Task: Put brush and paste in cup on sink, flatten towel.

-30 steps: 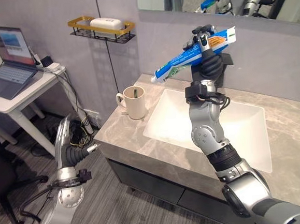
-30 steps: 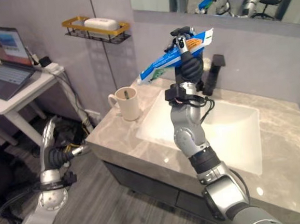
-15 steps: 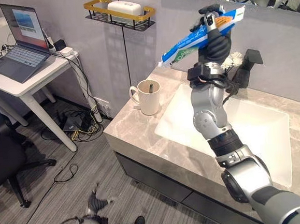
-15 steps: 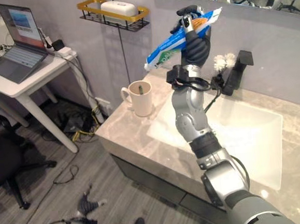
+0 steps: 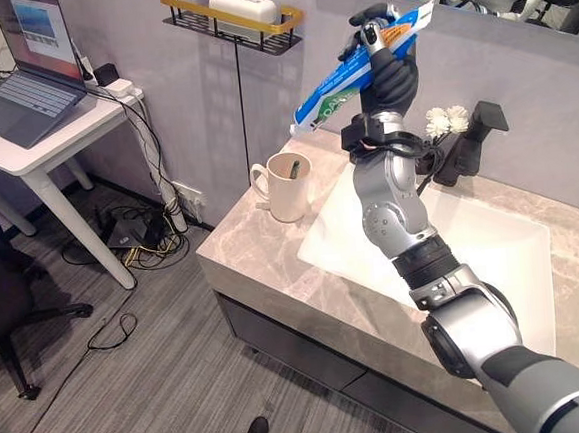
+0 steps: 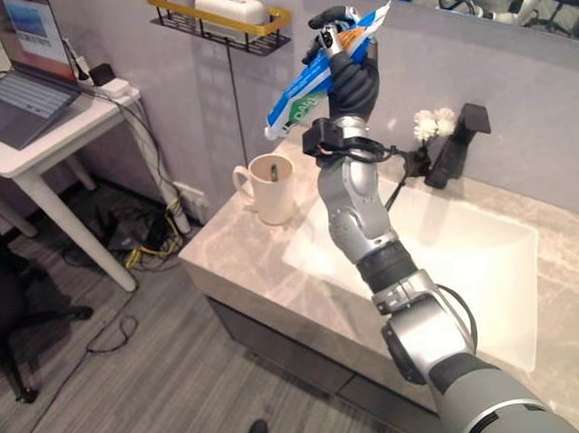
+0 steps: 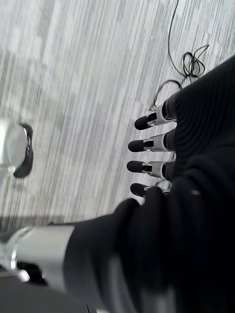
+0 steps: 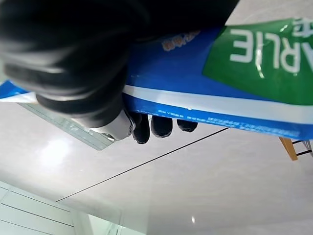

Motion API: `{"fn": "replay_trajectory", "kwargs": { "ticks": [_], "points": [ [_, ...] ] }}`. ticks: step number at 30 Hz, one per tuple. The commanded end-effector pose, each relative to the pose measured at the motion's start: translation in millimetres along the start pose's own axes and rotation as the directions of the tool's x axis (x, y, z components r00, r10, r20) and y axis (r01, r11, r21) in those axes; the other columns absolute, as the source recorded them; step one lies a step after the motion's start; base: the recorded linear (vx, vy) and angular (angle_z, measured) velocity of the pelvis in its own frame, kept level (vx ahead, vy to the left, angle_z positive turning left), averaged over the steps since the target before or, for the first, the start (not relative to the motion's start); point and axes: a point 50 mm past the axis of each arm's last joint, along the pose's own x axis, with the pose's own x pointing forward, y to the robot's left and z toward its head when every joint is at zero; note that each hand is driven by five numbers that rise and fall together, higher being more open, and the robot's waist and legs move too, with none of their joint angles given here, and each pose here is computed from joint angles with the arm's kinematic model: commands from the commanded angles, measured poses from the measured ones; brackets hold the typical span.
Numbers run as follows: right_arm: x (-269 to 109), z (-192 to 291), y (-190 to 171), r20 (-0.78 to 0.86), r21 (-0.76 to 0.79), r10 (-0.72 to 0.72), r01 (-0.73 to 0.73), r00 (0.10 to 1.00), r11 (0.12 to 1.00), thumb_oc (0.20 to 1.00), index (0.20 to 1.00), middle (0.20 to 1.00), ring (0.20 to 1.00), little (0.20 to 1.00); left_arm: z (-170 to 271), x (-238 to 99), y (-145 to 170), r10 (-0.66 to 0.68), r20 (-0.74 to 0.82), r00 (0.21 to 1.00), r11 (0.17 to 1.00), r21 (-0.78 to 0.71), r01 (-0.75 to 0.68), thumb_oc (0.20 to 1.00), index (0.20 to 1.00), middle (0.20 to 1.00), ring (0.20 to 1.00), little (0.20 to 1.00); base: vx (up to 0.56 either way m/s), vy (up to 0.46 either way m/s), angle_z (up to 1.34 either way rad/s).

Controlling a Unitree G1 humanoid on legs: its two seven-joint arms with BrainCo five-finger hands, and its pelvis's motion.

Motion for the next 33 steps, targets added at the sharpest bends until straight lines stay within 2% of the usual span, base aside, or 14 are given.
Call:
{"fn": "replay_trajectory", "kwargs": {
  "ticks": [1,19,33],
  "points": [
    [25.8,28.6,24.0,0.102,-0.040,0.117,-0.114,0.988,0.993,0.200,0.200,0.200,0.200,0.200,5.1,4.3,5.7,0.002,-0.018,1.000,1.000,0.011,-0.002,1.000,1.000,1.000,1.000,1.000,0.00,0.000,0.00],
    [21.2,13.1,13.1,0.018,-0.062,0.113,-0.112,0.993,0.992,0.200,0.200,0.200,0.200,0.200,10.5,6.7,12.2,0.016,0.009,1.000,0.998,0.064,-0.016,1.000,1.000,1.000,1.000,1.000,0.00,0.000,0.01],
    [14.3,8.2,11.4,-0.006,-0.129,0.145,-0.144,0.989,0.981,0.200,0.200,0.200,0.200,0.200,22.4,8.8,21.3,0.084,0.064,0.994,0.996,0.034,-0.087,1.000,1.000,1.000,1.000,1.000,0.00,0.001,0.00]
  ]
}}
